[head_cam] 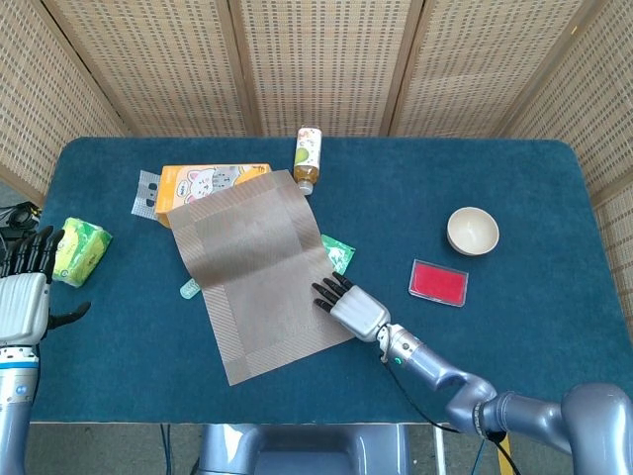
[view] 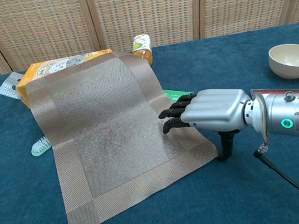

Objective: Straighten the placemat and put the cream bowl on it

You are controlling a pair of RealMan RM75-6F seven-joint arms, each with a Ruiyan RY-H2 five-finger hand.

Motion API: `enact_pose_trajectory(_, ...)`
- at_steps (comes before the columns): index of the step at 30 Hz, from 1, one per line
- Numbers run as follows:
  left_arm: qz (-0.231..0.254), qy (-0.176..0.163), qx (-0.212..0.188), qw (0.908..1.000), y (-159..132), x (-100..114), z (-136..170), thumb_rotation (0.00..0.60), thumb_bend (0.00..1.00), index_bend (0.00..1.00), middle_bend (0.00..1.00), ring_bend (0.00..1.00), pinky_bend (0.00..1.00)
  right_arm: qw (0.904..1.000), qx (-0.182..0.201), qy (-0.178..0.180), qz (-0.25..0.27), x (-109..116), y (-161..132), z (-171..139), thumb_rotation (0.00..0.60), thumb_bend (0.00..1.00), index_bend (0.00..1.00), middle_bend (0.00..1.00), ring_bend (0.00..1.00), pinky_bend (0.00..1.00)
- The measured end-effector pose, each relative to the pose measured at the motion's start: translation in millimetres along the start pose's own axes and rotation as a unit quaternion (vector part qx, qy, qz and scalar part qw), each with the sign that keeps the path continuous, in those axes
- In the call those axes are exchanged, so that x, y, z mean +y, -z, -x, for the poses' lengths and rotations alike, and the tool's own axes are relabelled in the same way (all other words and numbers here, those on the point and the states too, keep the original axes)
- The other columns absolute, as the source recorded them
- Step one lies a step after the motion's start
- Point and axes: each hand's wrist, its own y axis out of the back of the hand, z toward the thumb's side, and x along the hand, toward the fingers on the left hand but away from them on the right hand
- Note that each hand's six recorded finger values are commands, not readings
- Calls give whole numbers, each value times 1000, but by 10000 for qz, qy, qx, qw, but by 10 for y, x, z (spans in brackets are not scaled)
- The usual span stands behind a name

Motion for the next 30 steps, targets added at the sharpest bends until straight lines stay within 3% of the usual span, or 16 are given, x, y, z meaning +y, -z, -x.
enact_pose_trajectory(6, 31, -11, 9, 10000, 10, 13, -2, 600, 0, 0, 0, 0, 0, 10000, 34, 25, 28, 8, -38, 4, 600, 525, 269, 0, 0, 0)
enact_pose_trajectory(9, 47, -17, 0, 10000, 12, 21, 2, 600, 0, 0, 0, 0, 0, 9999, 55, 98, 86, 34, -55, 1, 600, 688, 368, 0, 0, 0)
enact_pose_trajectory(12, 57, -5, -16, 10000, 9, 21, 4, 600, 0, 0, 0, 0, 0, 9998, 99, 161, 103, 48, -75, -9, 600, 779, 480, 0, 0, 0)
enact_pose_trajectory(17, 78, 0, -21, 10000, 14, 27, 6, 600, 0, 0, 0, 0, 0, 9995, 164, 256, 97, 74, -96, -37, 600, 814, 627, 0, 0, 0)
enact_pose_trajectory(30, 92, 58, -33, 9999, 12, 12, 9, 600, 0, 0, 0, 0, 0, 9975, 400, 579, -36, 229, -18, -396, 600, 814, 677, 0, 0, 0)
